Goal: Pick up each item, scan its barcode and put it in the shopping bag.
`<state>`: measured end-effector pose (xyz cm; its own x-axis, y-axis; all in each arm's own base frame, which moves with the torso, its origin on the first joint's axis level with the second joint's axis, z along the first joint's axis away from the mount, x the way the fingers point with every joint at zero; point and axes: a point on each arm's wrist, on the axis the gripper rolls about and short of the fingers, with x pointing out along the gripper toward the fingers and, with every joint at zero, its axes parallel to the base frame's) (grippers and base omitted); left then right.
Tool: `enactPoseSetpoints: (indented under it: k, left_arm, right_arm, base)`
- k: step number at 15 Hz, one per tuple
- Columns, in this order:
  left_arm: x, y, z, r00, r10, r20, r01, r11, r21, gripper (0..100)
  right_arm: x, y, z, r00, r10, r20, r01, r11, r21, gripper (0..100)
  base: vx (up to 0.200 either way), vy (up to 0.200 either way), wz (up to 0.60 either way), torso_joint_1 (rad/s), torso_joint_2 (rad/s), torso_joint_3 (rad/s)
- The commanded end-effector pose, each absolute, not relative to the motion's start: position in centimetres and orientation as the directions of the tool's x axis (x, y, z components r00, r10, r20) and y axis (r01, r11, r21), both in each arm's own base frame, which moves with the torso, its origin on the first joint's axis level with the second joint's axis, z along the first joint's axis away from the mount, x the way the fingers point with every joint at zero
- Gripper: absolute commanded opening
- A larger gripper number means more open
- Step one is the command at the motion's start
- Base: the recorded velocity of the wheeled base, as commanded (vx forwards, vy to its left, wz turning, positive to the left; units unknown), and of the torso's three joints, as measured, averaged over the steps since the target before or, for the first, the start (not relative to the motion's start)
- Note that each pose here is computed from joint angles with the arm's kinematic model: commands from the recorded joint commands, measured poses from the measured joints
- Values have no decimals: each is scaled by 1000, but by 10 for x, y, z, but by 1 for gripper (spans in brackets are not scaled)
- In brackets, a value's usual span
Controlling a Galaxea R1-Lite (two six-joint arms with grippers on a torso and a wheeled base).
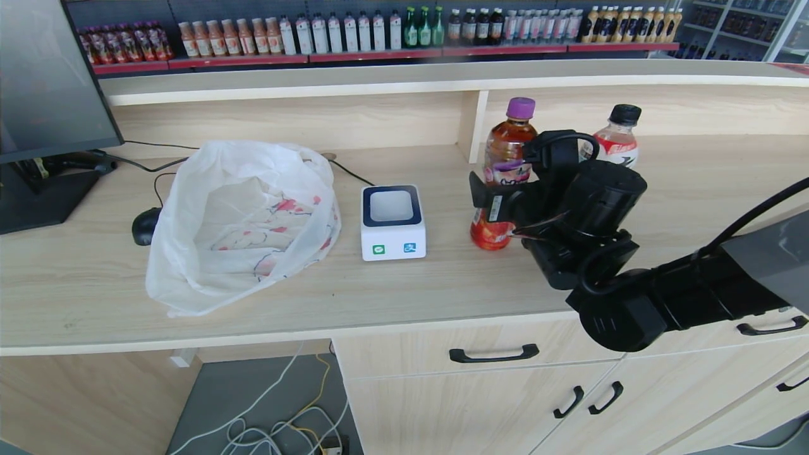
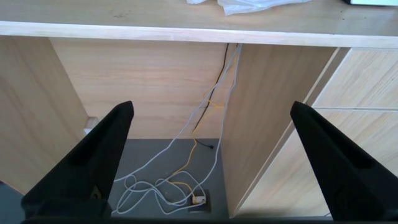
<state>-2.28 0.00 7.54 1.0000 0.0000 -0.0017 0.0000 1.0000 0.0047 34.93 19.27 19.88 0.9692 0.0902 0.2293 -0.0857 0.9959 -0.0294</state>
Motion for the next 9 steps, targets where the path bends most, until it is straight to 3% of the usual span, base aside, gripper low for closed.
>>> enactPoseSetpoints:
  k: [1,4,5,9]
  left_arm:
    - [-23,0,75,1000,0,-2,0,1000,5,100]
    - [-23,0,75,1000,0,-2,0,1000,5,100]
    - [-23,0,75,1000,0,-2,0,1000,5,100]
    - [-23,0,75,1000,0,-2,0,1000,5,100]
  right_arm:
    - [350,193,197,970,91,227,-86,996,-34,100]
    - [351,194,199,968,90,235,-84,996,-34,100]
    - [352,194,200,967,90,237,-84,996,-35,0]
    - [351,194,204,961,86,262,-84,996,-21,0]
  base:
    - [0,0,0,0,0,0]
    - [0,0,0,0,0,0]
    - [0,0,0,0,0,0]
    - [0,0,0,0,0,0]
